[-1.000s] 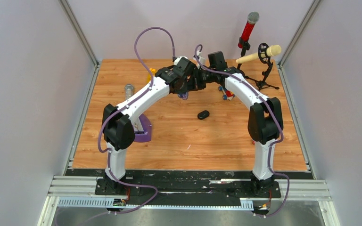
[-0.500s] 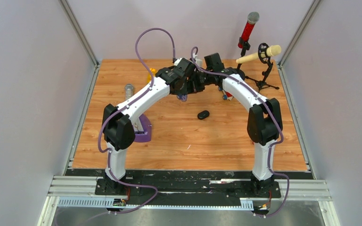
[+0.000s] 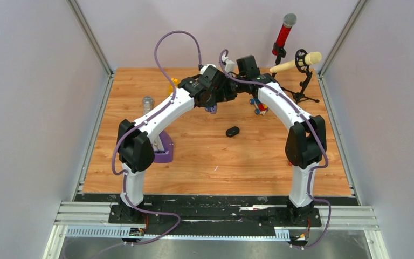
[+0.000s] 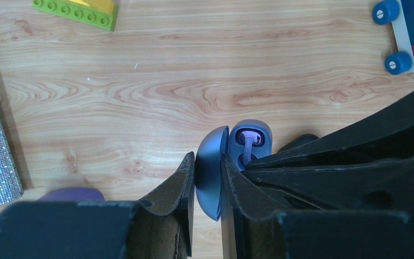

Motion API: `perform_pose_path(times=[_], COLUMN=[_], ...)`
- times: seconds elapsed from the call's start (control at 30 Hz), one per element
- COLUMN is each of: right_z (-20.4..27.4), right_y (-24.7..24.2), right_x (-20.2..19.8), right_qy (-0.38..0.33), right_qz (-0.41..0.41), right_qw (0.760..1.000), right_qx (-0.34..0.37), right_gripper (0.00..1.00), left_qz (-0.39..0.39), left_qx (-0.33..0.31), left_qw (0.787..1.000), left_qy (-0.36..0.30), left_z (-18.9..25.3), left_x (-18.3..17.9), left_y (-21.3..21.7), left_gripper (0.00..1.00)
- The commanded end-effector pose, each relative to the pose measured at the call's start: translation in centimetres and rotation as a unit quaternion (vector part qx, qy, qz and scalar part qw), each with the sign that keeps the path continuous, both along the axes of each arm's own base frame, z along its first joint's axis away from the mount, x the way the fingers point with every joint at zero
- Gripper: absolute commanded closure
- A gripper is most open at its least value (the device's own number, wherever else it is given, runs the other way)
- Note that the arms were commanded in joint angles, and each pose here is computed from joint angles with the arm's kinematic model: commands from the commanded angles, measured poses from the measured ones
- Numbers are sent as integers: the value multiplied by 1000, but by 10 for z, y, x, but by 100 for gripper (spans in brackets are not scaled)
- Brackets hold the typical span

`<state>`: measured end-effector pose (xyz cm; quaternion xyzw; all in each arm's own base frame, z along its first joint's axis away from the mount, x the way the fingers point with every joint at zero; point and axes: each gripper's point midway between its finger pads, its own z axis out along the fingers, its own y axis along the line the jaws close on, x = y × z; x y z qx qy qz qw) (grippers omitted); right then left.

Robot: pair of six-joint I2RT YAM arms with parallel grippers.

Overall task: Insert the wireless bluetooth earbuds into the charging case
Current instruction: Place the earbud in the charging case.

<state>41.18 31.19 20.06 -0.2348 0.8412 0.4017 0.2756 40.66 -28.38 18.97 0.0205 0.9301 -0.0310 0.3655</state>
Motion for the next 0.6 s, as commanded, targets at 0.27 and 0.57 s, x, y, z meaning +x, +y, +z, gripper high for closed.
perform_pose_path(times=[0.27, 0.57], right_z=[78, 37], right_y=[-25, -76], right_x=[-4, -4], right_qy=[5, -79], right_qz=[27, 11], right_qw=[994, 997], right_qx=[106, 13], right_gripper=[83, 63], left_qz=[-12, -70], left_qx=[-36, 12], left_qw=[999, 996], left_qy=[-31, -50], left_z=[26, 8], left_x=[4, 11], left_y=[-18, -17], left_gripper=[100, 100])
